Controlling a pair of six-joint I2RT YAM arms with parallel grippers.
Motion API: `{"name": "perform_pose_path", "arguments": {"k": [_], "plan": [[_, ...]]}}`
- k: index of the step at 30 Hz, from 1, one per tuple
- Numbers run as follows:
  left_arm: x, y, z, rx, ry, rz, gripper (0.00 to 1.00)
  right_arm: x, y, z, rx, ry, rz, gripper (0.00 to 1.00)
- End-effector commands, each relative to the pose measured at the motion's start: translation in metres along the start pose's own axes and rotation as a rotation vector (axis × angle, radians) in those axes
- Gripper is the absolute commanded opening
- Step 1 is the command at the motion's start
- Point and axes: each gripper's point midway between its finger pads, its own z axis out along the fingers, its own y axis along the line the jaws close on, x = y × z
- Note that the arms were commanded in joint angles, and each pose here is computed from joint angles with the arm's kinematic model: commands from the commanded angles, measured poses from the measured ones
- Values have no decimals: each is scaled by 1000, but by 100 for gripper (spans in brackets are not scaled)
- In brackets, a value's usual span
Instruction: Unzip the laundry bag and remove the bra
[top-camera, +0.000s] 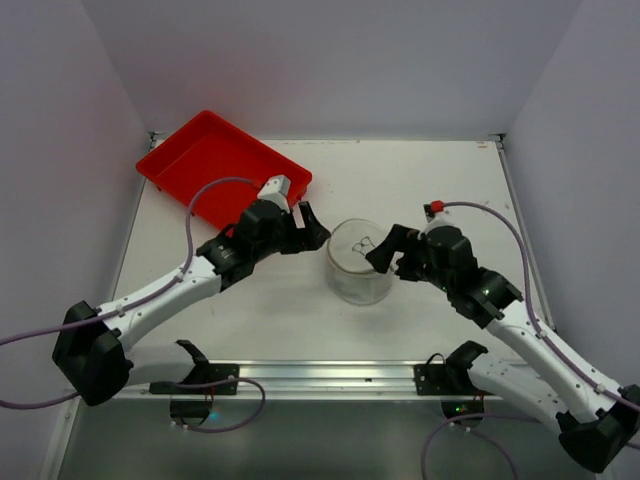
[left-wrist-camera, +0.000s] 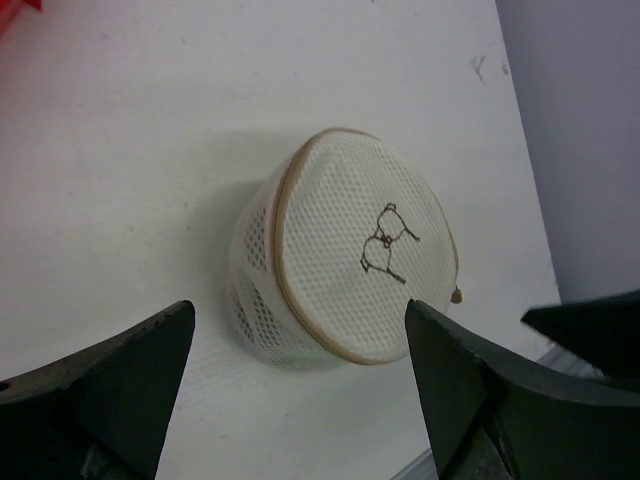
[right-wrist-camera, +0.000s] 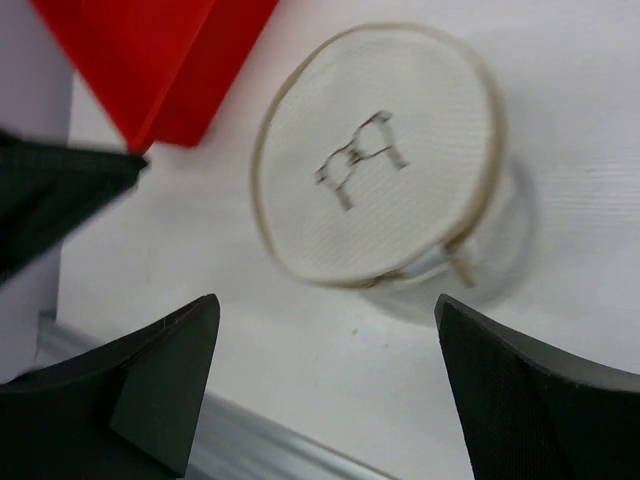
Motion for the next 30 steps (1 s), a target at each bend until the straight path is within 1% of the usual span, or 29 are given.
{"name": "perform_pose_path", "arguments": {"k": [1, 2, 3, 5, 6, 8, 9, 12, 15, 16, 17, 18, 19, 20, 21, 22, 23, 24, 25, 26, 27, 29, 30], "plan": [[44, -16, -3, 47, 61, -181, 89, -26, -60, -8, 222, -68, -17, 90], [56, -26, -3, 65, 71, -179, 89, -32, -67, -7, 244, -77, -20, 90], [59, -33, -2, 80, 68, -208, 89, -43, -78, -4, 280, -94, 1, 89], [76, -35, 4, 72, 101, -228, 89, -50, -83, 1, 288, -88, 7, 89], [72, -42, 7, 98, 83, -260, 89, -57, -89, 9, 299, -91, 23, 88], [80, -40, 15, 91, 95, -276, 88, -60, -86, 19, 265, -74, 30, 86], [77, -42, 17, 99, 82, -290, 87, -66, -86, 24, 260, -88, 32, 86], [81, -39, 28, 83, 81, -292, 81, -55, -86, 45, 231, -21, 64, 83], [85, -38, 37, 68, 91, -272, 70, -38, -91, 63, 199, 13, 98, 76], [84, -39, 39, 68, 89, -267, 62, -33, -93, 66, 191, 23, 108, 72], [86, -36, 42, 55, 90, -263, 58, -28, -93, 69, 181, 31, 118, 64], [86, -35, 44, 52, 88, -254, 52, -18, -94, 71, 162, 50, 125, 59], [85, -33, 47, 43, 86, -249, 42, -13, -96, 72, 157, 59, 132, 54], [85, -31, 48, 38, 89, -244, 38, -8, -96, 72, 149, 66, 139, 42], [84, -30, 50, 34, 91, -222, 35, 3, -99, 72, 142, 88, 144, 34], [86, -28, 52, 25, 104, -212, 28, 9, -100, 71, 139, 99, 149, 27], [83, -23, 53, 12, 105, -207, 25, 14, -100, 69, 135, 110, 155, 20], [81, -22, 54, 11, 108, -184, 22, 23, -100, 65, 123, 121, 153, 9], [81, -22, 54, 19, 119, -171, 18, 28, -97, 63, 109, 127, 156, 6], [76, -17, 55, 14, 114, -167, 17, 32, -94, 60, 96, 129, 164, 2], [74, -14, 55, 14, 119, -134, 15, 39, -88, 55, 70, 135, 162, 0], [62, -12, 57, 22, 114, -108, 13, 47, -80, 50, 47, 147, 194, 0], [58, -9, 57, 23, 117, -72, 13, 54, -73, 47, 30, 157, 195, 0]]}}
